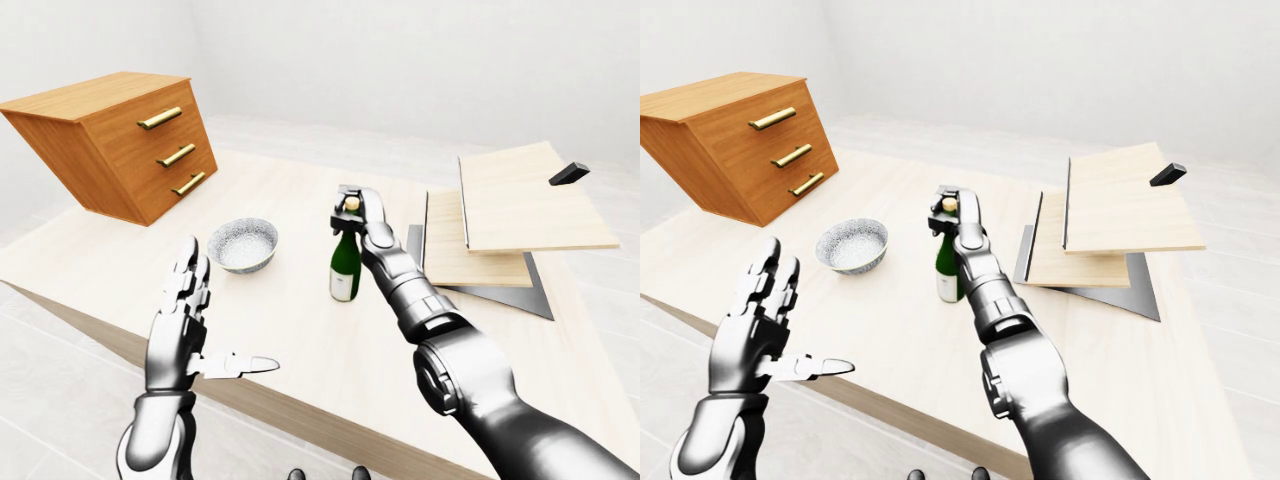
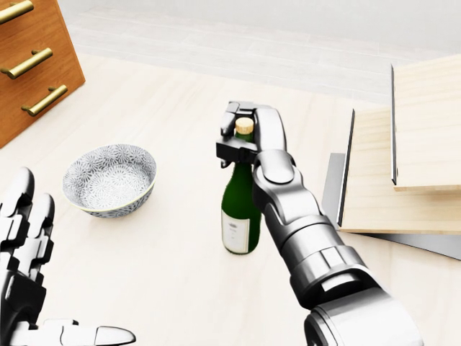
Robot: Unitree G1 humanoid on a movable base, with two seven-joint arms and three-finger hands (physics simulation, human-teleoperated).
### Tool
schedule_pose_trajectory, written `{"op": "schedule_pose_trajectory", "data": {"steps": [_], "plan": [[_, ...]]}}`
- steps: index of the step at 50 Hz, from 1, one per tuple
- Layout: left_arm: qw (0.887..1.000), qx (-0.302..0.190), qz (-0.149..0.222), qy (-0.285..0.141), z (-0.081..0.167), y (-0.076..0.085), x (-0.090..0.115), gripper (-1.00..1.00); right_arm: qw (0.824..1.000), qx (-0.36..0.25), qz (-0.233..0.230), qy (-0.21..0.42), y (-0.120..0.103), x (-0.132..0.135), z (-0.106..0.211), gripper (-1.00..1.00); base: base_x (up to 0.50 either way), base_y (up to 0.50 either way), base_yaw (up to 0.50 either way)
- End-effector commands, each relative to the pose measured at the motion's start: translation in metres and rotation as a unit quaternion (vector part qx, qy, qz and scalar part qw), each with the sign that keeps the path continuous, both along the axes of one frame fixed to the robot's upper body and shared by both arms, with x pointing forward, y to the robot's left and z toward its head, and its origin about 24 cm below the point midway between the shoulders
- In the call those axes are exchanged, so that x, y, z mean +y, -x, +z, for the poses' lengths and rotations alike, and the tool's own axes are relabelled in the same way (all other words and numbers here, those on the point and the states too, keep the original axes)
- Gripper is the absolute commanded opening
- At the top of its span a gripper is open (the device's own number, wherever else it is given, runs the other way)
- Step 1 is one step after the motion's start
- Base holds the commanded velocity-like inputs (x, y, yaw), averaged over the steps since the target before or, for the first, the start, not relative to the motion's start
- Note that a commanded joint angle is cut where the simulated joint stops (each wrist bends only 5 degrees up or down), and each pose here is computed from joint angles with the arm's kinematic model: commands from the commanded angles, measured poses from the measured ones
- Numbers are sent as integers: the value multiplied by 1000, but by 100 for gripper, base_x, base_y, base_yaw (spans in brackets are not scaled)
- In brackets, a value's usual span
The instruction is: Put the wine bottle on the wine rack.
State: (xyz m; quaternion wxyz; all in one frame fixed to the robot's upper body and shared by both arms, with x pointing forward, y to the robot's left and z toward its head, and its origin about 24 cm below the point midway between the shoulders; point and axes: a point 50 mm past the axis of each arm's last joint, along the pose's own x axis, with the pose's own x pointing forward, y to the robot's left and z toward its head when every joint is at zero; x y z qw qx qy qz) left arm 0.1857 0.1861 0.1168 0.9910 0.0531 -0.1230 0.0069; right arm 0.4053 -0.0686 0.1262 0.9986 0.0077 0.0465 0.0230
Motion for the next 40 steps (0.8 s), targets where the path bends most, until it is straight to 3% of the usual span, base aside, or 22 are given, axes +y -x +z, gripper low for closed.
{"op": "schedule_pose_trajectory", "data": {"steps": [1, 21, 40], "plan": [[1000, 0, -1, 0, 0, 0, -1, 100, 1000, -17, -3, 3, -2, -2, 11, -100, 0, 0, 0], [1000, -5, -2, 0, 2, 2, -2, 100, 1000, -29, -5, -11, -2, -8, 24, -100, 0, 0, 0], [1000, -3, -1, 5, 1, 2, -1, 100, 986, -148, -26, -73, 5, -32, 78, -100, 0, 0, 0]]}}
